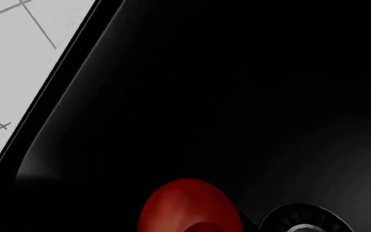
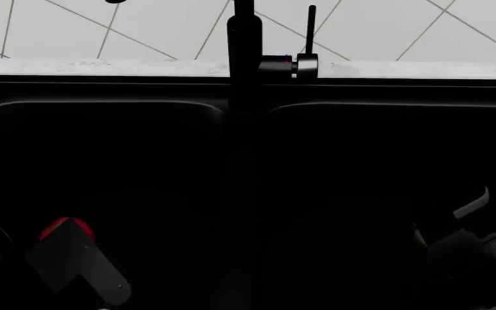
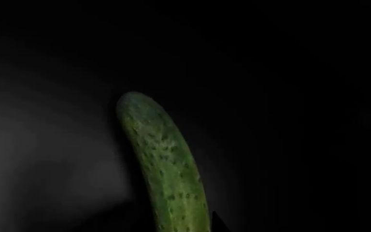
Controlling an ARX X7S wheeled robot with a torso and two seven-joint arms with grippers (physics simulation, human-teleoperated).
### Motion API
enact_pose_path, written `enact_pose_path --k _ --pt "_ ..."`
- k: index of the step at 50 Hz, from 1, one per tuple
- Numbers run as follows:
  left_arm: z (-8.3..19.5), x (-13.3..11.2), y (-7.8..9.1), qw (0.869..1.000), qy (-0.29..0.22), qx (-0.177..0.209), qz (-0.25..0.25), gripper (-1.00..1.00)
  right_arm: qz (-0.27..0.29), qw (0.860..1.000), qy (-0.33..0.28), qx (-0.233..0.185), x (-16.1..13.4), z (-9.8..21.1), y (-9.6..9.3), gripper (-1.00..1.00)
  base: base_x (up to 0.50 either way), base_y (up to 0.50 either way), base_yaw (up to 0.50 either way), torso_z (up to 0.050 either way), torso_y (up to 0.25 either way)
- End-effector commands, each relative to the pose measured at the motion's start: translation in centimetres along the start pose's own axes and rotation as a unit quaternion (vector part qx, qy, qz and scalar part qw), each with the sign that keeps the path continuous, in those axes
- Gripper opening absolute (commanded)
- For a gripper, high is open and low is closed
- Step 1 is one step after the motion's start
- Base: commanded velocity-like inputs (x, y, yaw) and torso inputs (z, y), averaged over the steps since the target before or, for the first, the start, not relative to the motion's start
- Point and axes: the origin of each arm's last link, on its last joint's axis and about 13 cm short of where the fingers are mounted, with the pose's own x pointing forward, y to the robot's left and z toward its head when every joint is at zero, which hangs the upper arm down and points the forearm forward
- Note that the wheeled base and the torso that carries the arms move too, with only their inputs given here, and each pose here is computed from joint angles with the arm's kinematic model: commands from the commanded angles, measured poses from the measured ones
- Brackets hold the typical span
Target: Pick the vegetables from the sink and place them on the cutting board.
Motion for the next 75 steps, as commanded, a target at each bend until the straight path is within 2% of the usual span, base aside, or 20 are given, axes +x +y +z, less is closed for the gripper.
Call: enact_pose_path --k 1,3,4,6,18,24,26,27,34,38,42,50,57,59,64,67,75 --pt "0.0 -0.6 0.2 0.998 -0.05 -0.017 0.018 -1.0 0.015 1.0 -0.013 -0.01 -3.2 -0.5 -0.9 -1.0 0.0 0.0 0.0 0.0 0.0" --pt "-0.2 -0.7 0.0 0.998 -0.061 -0.02 0.013 -1.0 0.011 1.0 -0.013 -0.01 -4.0 -0.7 -1.1 -1.0 0.0 0.0 0.0 0.0 0.0" --pt "-0.2 -0.8 0.0 0.998 -0.061 -0.01 0.017 -1.0 0.01 1.0 -0.013 -0.012 -4.1 -0.7 -1.1 -1.0 0.0 0.0 0.0 0.0 0.105" --pt "-0.3 -0.7 -0.1 0.998 -0.06 -0.022 0.014 -1.0 0.014 1.0 -0.016 -0.015 -4.7 -0.8 -1.1 -1.0 0.0 0.0 0.0 0.0 0.25" --pt "-0.5 -0.9 0.0 0.997 -0.068 -0.032 0.014 -1.0 0.02 0.999 -0.017 -0.026 -6.8 -1.1 -1.5 -1.0 -0.01 0.0 0.0 0.0 0.25" --pt "-0.5 -1.2 0.3 0.997 -0.071 -0.038 0.02 -1.0 0.028 0.998 -0.034 -0.042 -8.3 -1.3 -1.6 -1.0 0.0 0.0 0.0 0.0 0.25" --pt "-0.5 -1.2 0.3 0.996 -0.073 -0.039 0.022 -1.0 0.028 0.997 -0.06 -0.04 -8.9 -1.1 -1.6 -1.0 0.0 0.0 0.0 0.0 0.25" --pt "-0.5 -1.3 0.4 0.996 -0.073 -0.039 0.023 -1.0 0.025 0.996 -0.063 -0.052 -9.2 -1.1 -1.5 -1.0 0.0 0.0 0.0 0.0 0.25" --pt "-0.4 -1.5 0.8 0.995 -0.08 -0.048 0.029 -1.0 0.009 0.994 -0.097 -0.041 -10.7 -0.7 -2.0 -1.0 0.0 0.0 0.0 0.0 0.25" --pt "-0.3 -1.5 0.8 0.994 -0.095 -0.049 0.035 -1.0 0.005 0.994 -0.096 -0.043 -11.4 -0.6 -2.0 -1.0 0.0 0.0 0.0 0.0 0.25" --pt "-0.1 -1.6 1.1 0.993 -0.092 -0.064 0.041 -1.0 0.004 0.993 -0.106 -0.041 -12.5 -0.3 -2.1 -1.0 -0.5 0.03 0.0 0.0 0.0" --pt "0.5 -2.4 1.5 0.99 -0.113 -0.049 0.061 -1.0 -0.002 0.989 -0.143 -0.039 -14.6 0.8 -3.1 -1.0 -0.5 0.03 0.0 0.0 0.0" --pt "1.5 -3.3 2.6 0.984 -0.141 -0.079 0.078 -1.0 -0.014 0.985 -0.17 -0.041 -17.1 1.5 -4.2 -1.0 -0.5 0.04 0.0 0.0 0.0" --pt "1.6 -3.4 2.8 0.983 -0.144 -0.077 0.086 -1.0 -0.019 0.982 -0.183 -0.043 -18.0 1.7 -4.3 -1.0 -0.5 0.04 0.0 0.0 0.0" --pt "2.1 -4.0 3.6 0.978 -0.16 -0.081 0.104 -1.0 -0.033 0.977 -0.206 -0.042 -19.5 2.1 -5.5 -1.0 0.0 0.0 0.0 0.0 0.0" --pt "2.4 -4.3 3.9 0.976 -0.165 -0.09 0.109 -1.0 -0.029 0.977 -0.206 -0.052 -19.9 2.0 -5.3 -1.0 0.0 -0.08 0.0 0.0 0.0" --pt "3.1 -4.7 4.0 0.97 -0.188 -0.108 0.107 -1.0 -0.04 0.977 -0.207 -0.041 -21.2 1.8 -5.7 -1.0 0.0 -0.5 0.0 0.0 0.0"
